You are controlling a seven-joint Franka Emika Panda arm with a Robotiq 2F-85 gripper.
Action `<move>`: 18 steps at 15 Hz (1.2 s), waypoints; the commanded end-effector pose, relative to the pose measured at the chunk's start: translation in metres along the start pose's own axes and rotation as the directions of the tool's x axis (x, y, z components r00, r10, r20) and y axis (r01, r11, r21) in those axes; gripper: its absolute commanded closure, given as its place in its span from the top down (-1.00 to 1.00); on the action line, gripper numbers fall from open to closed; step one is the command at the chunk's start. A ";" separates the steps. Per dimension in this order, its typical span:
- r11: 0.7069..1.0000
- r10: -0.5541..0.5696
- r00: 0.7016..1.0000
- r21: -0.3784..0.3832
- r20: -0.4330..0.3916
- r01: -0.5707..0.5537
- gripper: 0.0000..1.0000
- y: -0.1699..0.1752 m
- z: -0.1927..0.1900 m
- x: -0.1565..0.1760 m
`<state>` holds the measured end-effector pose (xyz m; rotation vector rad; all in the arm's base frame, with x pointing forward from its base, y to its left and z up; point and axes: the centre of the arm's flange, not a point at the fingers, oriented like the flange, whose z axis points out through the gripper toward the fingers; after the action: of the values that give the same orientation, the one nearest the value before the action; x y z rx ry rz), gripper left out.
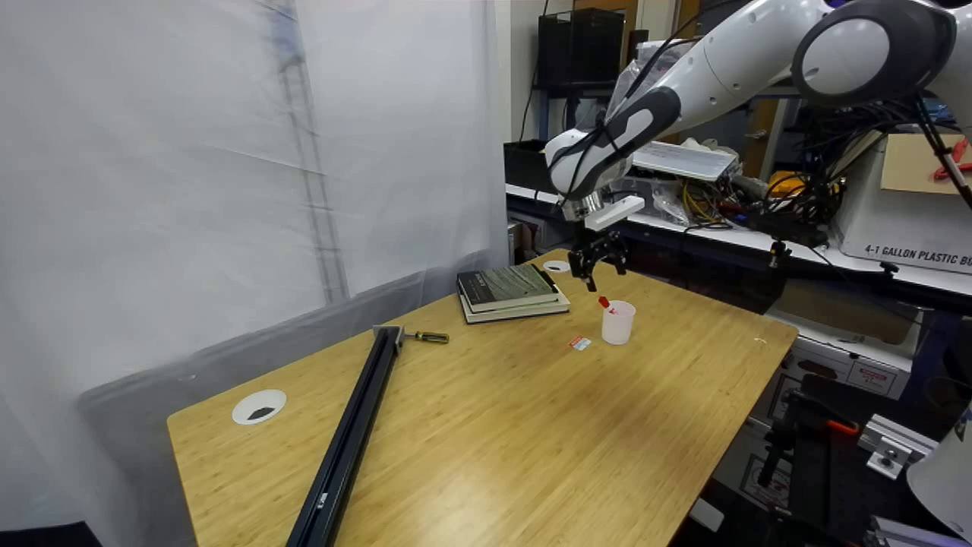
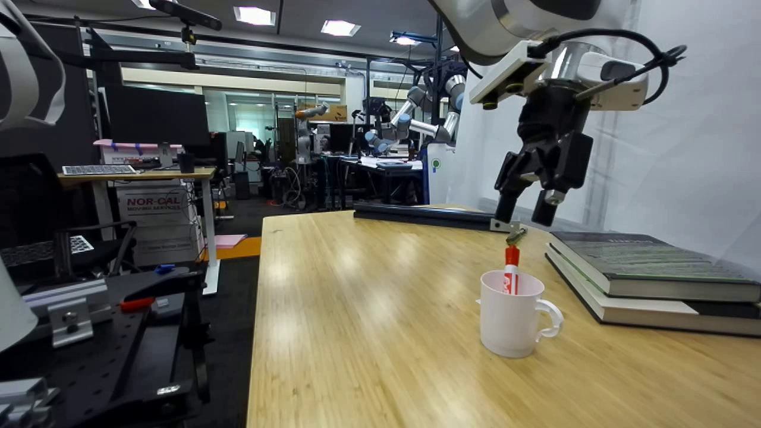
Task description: Move the mug to the right, put the marker on the desk, then put it back in the mug
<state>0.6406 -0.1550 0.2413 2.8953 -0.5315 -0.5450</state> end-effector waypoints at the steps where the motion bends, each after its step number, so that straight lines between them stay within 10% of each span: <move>1: 0.981 -0.161 0.986 -0.115 -0.035 0.156 1.00 0.006 0.004 -0.013; 18: 0.941 -0.268 0.963 -0.211 0.017 0.265 1.00 -0.029 0.040 0.000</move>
<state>0.6354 -0.1250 0.2052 2.7900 -0.0859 -0.5840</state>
